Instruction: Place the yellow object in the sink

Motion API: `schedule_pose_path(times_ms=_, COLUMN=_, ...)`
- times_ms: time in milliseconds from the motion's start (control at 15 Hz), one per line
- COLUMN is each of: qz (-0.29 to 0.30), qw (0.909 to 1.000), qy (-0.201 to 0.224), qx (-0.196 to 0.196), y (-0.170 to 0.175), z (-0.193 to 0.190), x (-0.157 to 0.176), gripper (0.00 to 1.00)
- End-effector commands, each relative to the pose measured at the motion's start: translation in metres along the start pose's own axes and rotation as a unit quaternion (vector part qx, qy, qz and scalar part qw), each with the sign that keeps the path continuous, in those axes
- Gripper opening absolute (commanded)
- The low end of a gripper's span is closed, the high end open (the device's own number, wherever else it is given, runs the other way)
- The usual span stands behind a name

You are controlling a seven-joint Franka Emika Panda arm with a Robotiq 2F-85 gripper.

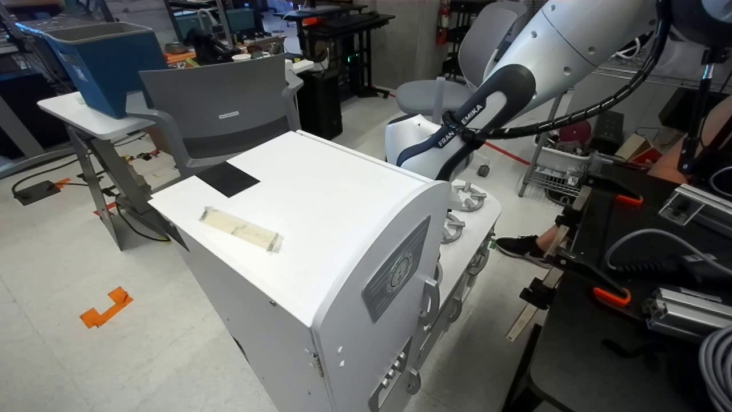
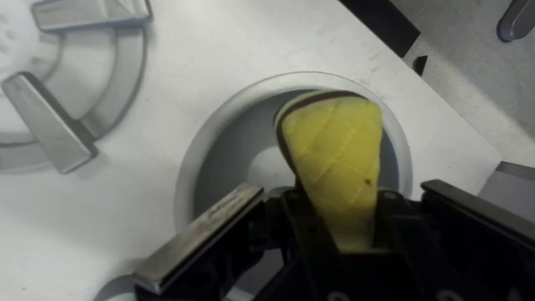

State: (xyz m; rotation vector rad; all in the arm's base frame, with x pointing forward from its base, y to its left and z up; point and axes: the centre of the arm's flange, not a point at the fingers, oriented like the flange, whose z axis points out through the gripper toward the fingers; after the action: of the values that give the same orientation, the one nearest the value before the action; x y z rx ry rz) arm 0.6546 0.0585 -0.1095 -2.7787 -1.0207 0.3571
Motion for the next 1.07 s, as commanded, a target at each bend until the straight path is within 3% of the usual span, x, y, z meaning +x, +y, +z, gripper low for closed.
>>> schedule_pose_path(times_ms=0, qz=-0.06, qw=0.9979, qy=0.01, qx=0.019, y=-0.006, z=0.009, x=0.012, gripper=0.04)
schedule_pose_path(times_ms=67, qz=-0.072, qw=0.9973, qy=0.01, qx=0.015, y=-0.004, z=0.016, x=0.012, gripper=0.06)
schedule_pose_path(times_ms=133, qz=-0.082, qw=0.9964, qy=0.012, qx=0.016, y=-0.004, z=0.02, x=0.013, gripper=0.41)
schedule_pose_path(times_ms=200, qz=-0.089, qw=0.9958, qy=0.011, qx=0.015, y=-0.002, z=0.024, x=0.013, gripper=0.42)
schedule_pose_path(times_ms=667, qz=-0.12, qw=0.9926, qy=0.017, qx=0.009, y=0.017, z=0.037, x=0.002, gripper=0.93)
schedule_pose_path(times_ms=800, qz=-0.111, qw=0.9936, qy=0.02, qx=0.014, y=0.021, z=0.036, x=0.0, gripper=1.0)
schedule_pose_path(times_ms=1000, qz=-0.048, qw=0.998, qy=0.025, qx=0.033, y=0.029, z=0.026, x=-0.029, gripper=1.0)
